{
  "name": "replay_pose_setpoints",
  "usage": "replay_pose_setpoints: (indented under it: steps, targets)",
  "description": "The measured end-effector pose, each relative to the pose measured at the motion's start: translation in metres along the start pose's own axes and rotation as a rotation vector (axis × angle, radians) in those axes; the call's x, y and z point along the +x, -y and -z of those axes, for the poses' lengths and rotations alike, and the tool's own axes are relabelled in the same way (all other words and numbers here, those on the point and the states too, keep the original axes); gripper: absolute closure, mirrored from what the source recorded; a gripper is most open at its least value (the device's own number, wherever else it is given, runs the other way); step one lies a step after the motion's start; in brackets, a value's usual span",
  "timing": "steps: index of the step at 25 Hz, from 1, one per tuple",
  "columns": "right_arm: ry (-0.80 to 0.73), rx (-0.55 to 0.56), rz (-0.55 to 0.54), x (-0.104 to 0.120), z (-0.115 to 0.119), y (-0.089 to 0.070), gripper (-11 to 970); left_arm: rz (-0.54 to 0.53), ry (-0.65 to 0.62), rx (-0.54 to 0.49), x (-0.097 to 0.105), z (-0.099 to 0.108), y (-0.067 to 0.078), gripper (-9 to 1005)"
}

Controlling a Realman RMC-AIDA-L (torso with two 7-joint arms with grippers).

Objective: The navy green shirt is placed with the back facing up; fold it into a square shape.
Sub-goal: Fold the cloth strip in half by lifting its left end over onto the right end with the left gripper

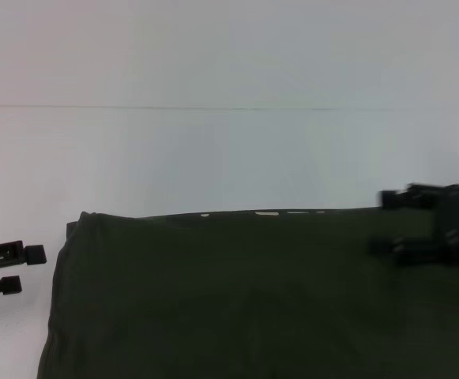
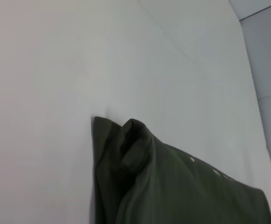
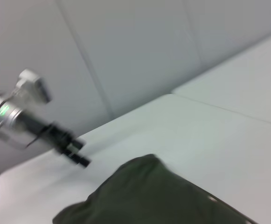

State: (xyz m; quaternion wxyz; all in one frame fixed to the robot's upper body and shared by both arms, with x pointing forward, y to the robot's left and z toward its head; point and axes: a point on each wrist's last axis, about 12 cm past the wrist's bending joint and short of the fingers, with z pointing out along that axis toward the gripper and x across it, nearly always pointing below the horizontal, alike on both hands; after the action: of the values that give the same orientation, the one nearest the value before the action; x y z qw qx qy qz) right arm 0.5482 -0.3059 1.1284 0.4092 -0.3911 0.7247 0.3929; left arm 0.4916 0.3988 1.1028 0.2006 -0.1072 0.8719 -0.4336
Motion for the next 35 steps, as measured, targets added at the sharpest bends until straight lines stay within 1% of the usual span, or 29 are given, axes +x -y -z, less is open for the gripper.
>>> replay_pose_setpoints:
  steps: [3,6,9,12,15,19,23,25,27,30,35]
  targets:
    - [-0.022,-0.017,0.147,0.008,-0.032,-0.004,31,0.032,-0.008,0.014,-0.003,-0.003,0.003,66]
    - [-0.054,-0.041,0.216,0.016,-0.056,-0.003,32,0.060,-0.017,0.028,-0.002,-0.007,0.003,55]
    - [-0.090,-0.055,0.275,0.020,-0.070,-0.004,32,0.070,-0.027,0.023,-0.001,-0.013,0.002,47]
    - [-0.095,-0.066,0.311,0.022,-0.080,-0.005,32,0.063,-0.043,-0.019,-0.003,-0.018,-0.001,47]
    - [-0.101,-0.059,0.315,0.023,-0.086,-0.004,31,0.084,-0.039,-0.043,-0.004,-0.022,-0.003,48]
    - [-0.111,-0.043,0.317,0.028,-0.090,-0.003,31,0.088,-0.048,-0.009,-0.006,-0.032,-0.001,48]
    - [-0.114,-0.046,0.319,0.030,-0.092,-0.004,31,0.060,-0.080,0.035,-0.007,-0.049,0.006,47]
    - [-0.115,-0.044,0.319,0.030,-0.092,-0.003,31,0.028,-0.095,0.052,-0.010,-0.056,0.010,47]
    - [-0.115,-0.043,0.318,0.030,-0.093,-0.003,31,0.000,-0.110,0.030,-0.011,-0.061,0.011,48]
    - [-0.115,-0.045,0.316,0.031,-0.093,-0.004,31,-0.031,-0.120,-0.036,-0.014,-0.068,0.008,48]
    - [-0.112,-0.050,0.307,0.033,-0.094,-0.005,32,-0.044,-0.084,-0.095,-0.019,-0.069,0.002,47]
